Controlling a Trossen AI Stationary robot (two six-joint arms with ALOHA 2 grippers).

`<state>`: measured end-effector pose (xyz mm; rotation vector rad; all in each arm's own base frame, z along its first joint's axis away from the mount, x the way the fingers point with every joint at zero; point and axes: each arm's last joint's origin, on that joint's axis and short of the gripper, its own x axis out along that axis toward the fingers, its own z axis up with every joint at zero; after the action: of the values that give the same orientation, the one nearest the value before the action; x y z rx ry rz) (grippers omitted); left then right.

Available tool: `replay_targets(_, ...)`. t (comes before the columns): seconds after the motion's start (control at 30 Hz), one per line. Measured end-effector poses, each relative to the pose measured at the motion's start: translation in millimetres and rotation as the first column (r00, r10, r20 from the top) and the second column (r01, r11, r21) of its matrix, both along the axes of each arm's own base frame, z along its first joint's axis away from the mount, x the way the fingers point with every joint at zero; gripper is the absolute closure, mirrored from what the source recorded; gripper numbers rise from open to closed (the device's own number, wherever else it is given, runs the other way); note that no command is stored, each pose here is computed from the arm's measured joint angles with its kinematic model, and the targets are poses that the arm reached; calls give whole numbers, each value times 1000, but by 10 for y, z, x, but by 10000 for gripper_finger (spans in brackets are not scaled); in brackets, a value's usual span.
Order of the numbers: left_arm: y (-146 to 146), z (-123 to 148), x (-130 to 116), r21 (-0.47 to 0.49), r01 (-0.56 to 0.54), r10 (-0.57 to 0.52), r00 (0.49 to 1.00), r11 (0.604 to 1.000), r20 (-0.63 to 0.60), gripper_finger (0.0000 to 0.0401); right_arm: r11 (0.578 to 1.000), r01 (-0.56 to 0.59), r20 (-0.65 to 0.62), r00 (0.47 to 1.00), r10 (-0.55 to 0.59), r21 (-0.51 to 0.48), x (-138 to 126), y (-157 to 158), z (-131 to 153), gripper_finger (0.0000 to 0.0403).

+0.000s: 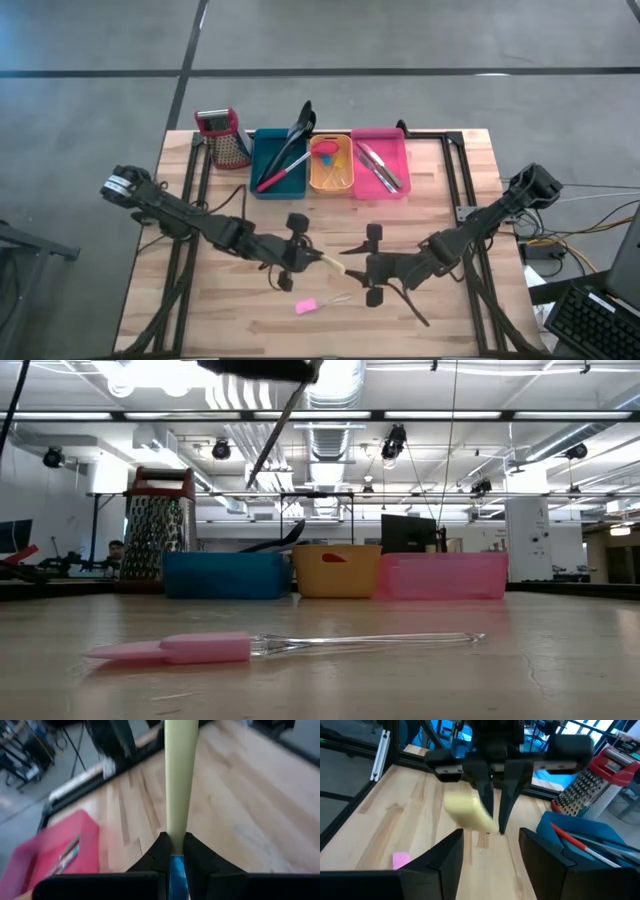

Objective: Pick & Place Kitchen Items
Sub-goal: Put the yellow knife into the red bin

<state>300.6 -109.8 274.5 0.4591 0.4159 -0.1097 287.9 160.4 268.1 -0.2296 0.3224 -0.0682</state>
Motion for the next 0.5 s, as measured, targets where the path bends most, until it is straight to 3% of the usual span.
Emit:
replay_targets(0.17, 23, 9, -41, -6, -42, 41, 993, 999, -115, 372, 1000, 9, 5, 1000, -10, 14, 13, -28, 27, 211)
replay_targets(0.27, 60, 45, -60, 11, -121, 121, 977, 993, -175, 372, 999, 30, -3, 1000, -30, 37, 38, -59, 65, 205)
replay_targets(0.5, 93, 211, -48, 5, -193, 191, 965, 981, -177, 372, 991, 114, -122, 987, -105, 69, 89, -151, 160, 193)
